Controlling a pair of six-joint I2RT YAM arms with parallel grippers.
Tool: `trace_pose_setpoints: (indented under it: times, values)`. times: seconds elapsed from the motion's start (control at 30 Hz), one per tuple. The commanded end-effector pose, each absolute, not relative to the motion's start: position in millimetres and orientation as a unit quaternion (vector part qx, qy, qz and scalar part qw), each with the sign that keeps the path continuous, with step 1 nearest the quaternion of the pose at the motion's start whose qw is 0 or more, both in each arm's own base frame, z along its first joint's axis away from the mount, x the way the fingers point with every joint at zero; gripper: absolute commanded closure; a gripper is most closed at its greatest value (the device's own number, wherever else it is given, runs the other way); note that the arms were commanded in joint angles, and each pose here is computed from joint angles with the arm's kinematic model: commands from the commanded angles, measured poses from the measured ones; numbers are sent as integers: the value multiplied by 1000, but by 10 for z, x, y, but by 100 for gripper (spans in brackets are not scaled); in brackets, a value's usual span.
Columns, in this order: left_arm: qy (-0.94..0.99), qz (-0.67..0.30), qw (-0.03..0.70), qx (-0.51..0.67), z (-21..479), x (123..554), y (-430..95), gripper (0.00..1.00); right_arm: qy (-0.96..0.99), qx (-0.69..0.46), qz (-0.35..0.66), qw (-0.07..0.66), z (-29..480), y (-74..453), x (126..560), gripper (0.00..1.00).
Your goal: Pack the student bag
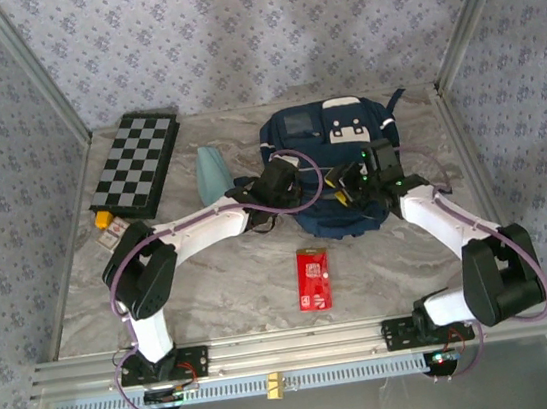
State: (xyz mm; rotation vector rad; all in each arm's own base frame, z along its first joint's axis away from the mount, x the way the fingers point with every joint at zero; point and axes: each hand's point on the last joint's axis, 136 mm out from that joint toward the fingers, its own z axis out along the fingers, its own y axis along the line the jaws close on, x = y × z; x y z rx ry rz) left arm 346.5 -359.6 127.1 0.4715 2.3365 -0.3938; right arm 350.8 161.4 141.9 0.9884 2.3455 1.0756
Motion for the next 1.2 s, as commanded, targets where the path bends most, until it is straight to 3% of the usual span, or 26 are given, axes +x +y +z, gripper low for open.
trace_pose_setpoints:
  times: [0.0,0.1,0.2,0.8,0.93,1.17]
  values:
    - [892,-171,379,177,1417,3535,-3688,100,823,367,373,221,1482,1556,3693,68]
    - [892,-156,383,185,1428,3532,-3622,100,825,362,371,225,1562,1515,3716,89]
    - [892,-119,395,186,1444,3577,-3464,100,822,352,381,234,1731,1455,3717,100]
    - [905,-105,395,119,1275,4512,-2714,100,815,332,423,216,2039,1018,3637,100]
    - [904,-143,390,100,1211,4657,-2704,100,819,322,422,219,2064,1053,3642,100]
    - [901,-159,388,112,1354,4513,-2782,100,844,277,406,215,1926,1290,3636,100]
